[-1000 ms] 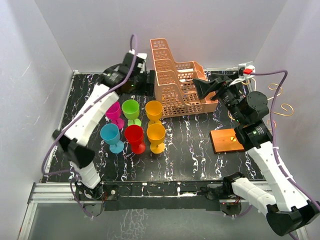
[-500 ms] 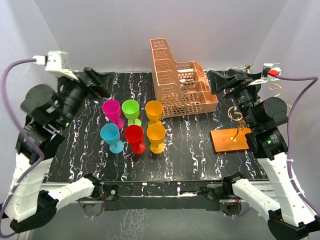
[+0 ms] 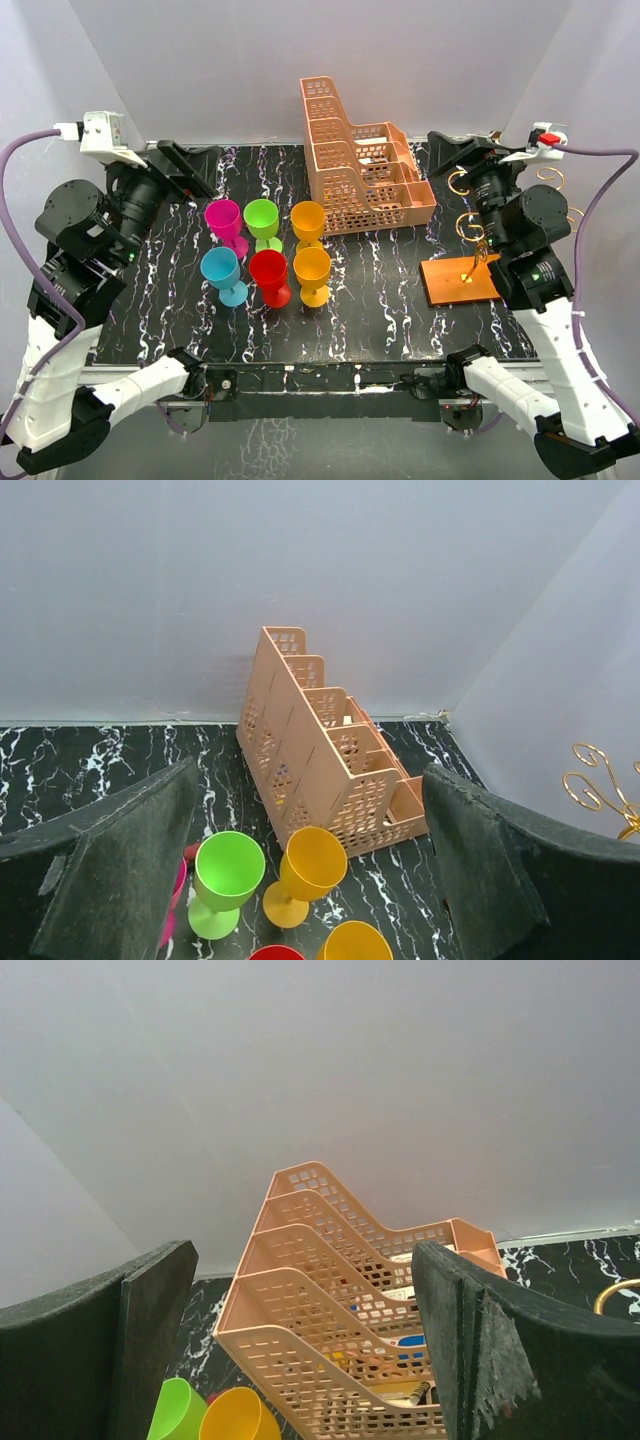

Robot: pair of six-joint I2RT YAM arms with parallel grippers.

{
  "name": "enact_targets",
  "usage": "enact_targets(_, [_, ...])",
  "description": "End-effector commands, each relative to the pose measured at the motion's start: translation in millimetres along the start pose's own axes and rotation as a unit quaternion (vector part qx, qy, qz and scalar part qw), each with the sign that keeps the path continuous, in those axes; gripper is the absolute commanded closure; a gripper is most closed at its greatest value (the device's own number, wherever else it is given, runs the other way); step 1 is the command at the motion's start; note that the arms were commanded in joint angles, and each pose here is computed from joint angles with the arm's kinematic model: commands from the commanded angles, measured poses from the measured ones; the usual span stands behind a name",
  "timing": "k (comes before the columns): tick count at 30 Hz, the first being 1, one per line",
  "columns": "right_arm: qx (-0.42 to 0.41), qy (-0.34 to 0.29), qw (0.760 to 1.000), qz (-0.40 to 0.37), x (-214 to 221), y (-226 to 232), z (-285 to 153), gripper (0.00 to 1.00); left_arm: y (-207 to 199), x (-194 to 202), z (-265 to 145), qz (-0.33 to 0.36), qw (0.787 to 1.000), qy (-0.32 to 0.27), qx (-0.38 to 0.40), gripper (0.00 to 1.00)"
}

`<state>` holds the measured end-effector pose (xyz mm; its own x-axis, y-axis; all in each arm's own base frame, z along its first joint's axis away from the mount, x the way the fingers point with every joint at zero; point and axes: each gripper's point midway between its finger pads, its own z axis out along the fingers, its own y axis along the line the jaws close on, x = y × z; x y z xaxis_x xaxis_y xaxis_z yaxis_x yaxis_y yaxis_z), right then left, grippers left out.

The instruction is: Take the wine glass off the wine glass rack

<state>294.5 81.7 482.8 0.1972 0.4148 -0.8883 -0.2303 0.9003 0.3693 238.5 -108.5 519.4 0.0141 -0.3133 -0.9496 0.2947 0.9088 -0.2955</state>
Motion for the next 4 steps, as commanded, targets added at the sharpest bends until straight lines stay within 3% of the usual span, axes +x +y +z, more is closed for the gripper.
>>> enact_targets(1, [0.006,-0.050,0.999,0.005,-34.2,3.1,-5.0,0.02,3.8,-7.2,-0.6,0.007,1.000,-0.015,-0.008,0.08])
enact_targets(4, [0.040,-0.041,0.998,0.008,-29.7,-8.1,-1.1,0.02,5.1,-6.2,-0.3,0.008,1.000,-0.016,-0.011,0.07])
